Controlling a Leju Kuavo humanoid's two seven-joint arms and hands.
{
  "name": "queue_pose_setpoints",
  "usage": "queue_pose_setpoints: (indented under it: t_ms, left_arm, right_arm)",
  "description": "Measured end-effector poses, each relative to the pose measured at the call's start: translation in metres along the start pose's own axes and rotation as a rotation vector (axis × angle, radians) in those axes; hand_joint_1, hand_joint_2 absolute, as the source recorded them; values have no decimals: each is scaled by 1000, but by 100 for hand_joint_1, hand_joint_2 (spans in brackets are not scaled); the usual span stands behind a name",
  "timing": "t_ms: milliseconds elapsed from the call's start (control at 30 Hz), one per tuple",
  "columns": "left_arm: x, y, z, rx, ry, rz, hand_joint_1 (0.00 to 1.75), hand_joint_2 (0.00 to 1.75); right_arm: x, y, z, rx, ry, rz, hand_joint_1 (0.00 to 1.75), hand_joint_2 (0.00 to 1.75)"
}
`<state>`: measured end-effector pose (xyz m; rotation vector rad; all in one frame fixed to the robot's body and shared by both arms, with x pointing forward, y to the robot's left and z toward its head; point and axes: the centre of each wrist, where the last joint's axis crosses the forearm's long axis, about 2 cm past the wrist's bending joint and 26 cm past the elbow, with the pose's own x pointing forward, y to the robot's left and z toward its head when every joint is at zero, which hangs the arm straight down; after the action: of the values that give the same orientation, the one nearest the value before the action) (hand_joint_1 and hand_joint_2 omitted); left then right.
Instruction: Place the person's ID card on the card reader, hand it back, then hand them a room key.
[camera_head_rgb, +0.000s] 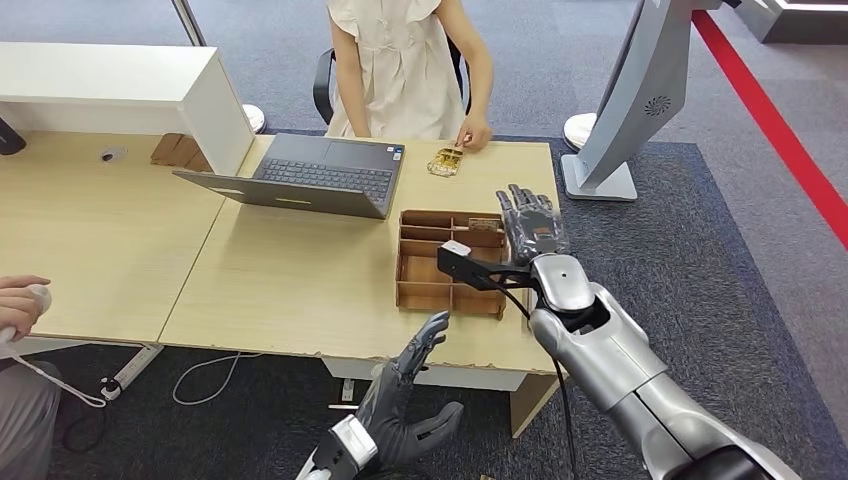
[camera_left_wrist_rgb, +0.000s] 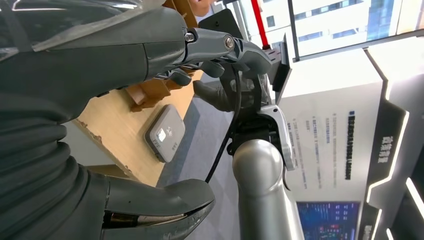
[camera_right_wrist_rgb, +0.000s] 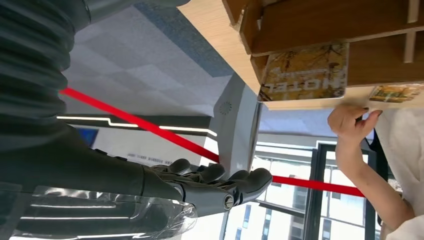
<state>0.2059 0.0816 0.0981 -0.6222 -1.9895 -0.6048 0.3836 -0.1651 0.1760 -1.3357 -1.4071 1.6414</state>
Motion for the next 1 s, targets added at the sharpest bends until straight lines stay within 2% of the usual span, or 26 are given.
queue_pose_setpoints:
  t_ms: [433, 767, 1000]
  left_arm:
    - [-3, -1, -6, -24, -16, 20, 0, 175]
    - [-6, -4, -12, -40, -27, 23, 0, 175]
    - [-8, -5, -14, -43, -35, 29, 0, 175]
  right_arm:
    - [-21, 0, -7, 43, 73, 123, 0, 175]
    - [-36, -25, -25, 31, 112, 211, 0, 175]
    - [-26, -41, -35, 0, 59, 212, 0, 175]
